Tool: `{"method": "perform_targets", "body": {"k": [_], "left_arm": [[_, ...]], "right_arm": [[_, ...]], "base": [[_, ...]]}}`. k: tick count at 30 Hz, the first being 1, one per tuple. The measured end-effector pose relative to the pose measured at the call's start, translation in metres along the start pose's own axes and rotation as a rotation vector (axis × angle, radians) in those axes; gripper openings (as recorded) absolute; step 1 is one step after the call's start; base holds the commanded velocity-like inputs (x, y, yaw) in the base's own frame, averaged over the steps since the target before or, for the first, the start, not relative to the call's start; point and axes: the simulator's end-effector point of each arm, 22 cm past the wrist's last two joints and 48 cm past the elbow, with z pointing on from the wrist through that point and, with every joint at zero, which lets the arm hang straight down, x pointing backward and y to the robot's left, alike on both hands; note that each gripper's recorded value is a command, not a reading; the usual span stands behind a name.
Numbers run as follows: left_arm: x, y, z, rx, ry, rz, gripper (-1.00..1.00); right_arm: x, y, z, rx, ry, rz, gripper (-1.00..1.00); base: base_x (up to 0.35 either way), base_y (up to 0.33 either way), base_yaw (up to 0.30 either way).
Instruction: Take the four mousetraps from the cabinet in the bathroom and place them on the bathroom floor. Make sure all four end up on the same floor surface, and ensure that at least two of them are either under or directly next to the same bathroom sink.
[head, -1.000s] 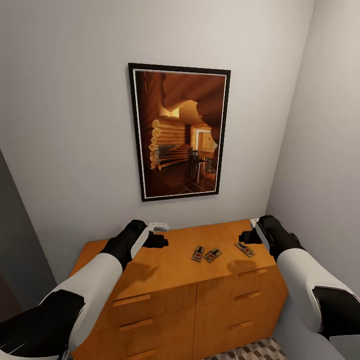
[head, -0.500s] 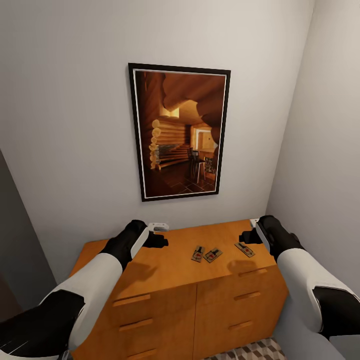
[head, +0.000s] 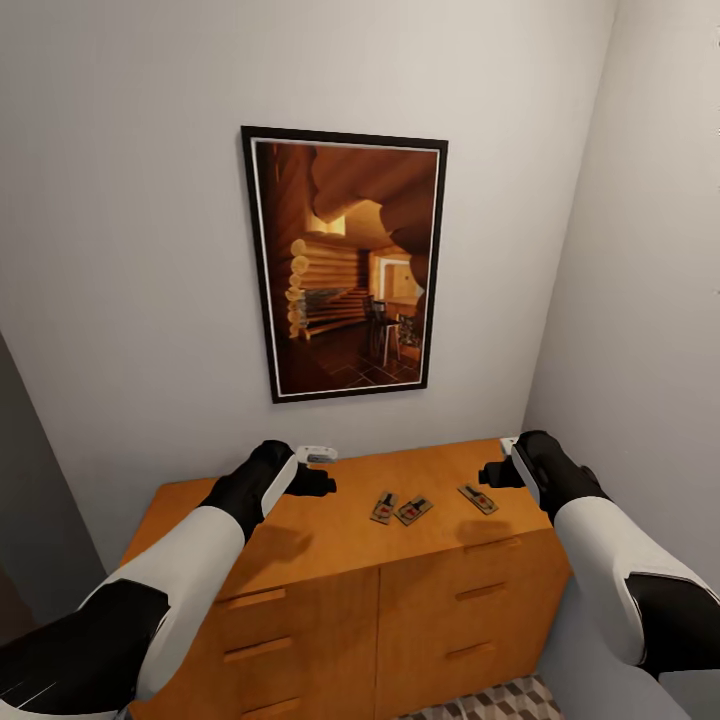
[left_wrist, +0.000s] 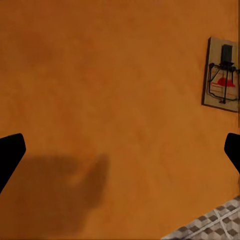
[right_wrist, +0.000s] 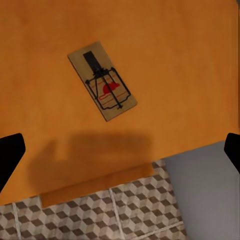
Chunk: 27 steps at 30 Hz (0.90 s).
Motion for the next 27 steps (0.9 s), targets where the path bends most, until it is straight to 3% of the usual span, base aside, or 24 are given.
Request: {"method": "perform_targets", "body": {"k": [27], "left_arm": [[-0.0001, -0.0020, -0.0001, 0.002, 0.000, 0.002, 1.00]], "right_arm": [[-0.0002, -0.0006, 0.0000, 0.005, -0.001, -0.001, 1.00]], "base": [[0.000, -0.006, 0.000]]}}
